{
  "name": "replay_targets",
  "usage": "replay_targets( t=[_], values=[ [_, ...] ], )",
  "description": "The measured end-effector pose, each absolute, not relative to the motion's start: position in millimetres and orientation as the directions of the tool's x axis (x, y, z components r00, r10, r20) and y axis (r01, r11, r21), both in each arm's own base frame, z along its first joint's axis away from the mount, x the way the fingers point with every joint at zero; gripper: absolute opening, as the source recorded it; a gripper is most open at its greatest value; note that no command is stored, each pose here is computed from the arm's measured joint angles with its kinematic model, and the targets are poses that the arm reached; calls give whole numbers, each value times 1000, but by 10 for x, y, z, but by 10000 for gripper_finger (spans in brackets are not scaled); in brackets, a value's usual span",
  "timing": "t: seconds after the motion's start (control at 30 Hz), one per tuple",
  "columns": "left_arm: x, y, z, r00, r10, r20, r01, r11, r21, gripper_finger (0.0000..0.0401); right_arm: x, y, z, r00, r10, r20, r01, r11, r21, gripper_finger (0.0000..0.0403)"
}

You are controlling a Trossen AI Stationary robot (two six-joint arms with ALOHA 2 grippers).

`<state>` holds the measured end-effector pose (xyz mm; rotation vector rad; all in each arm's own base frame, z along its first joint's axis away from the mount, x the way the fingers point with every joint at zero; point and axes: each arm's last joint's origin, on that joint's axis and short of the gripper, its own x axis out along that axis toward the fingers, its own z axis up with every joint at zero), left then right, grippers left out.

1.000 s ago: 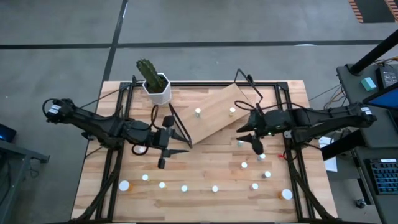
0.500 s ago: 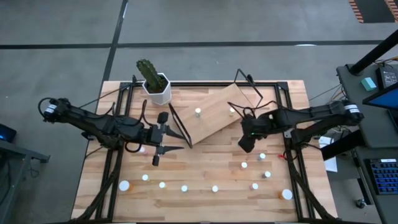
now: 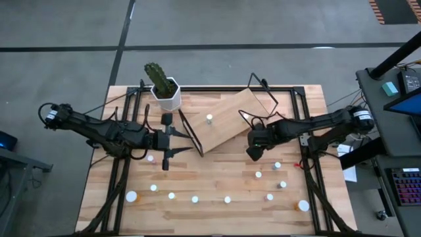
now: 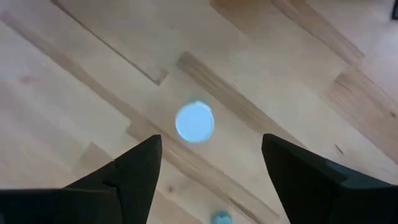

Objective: Pick and place medicine bottles onto shelf by color
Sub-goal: Put the green pill bottle on the shelf aligned with the other green pill bottle

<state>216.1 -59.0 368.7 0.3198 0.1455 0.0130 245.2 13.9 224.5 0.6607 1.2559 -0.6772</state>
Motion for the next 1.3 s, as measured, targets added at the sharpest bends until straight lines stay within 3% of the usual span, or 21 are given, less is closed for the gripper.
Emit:
replay_targets(
  t=[0.17,0.5,1.03,1.3],
  values=[
    [2156,-588,3509,985,40,-167,16,947,320,135,2558,136,2079,125,-97,-987,771,636,35,259],
    [1964,-525,3479,996,39,-83,-13,956,293,135,2639,143,1931,85,-92,-992,754,656,4,240],
    [1817,-478,3446,999,39,-9,-35,963,269,135,2694,154,1854,81,-67,-994,741,671,15,107],
    [1816,-478,3432,999,39,-19,-32,962,272,135,2781,149,1991,127,-46,-991,717,695,60,115]
  ],
)
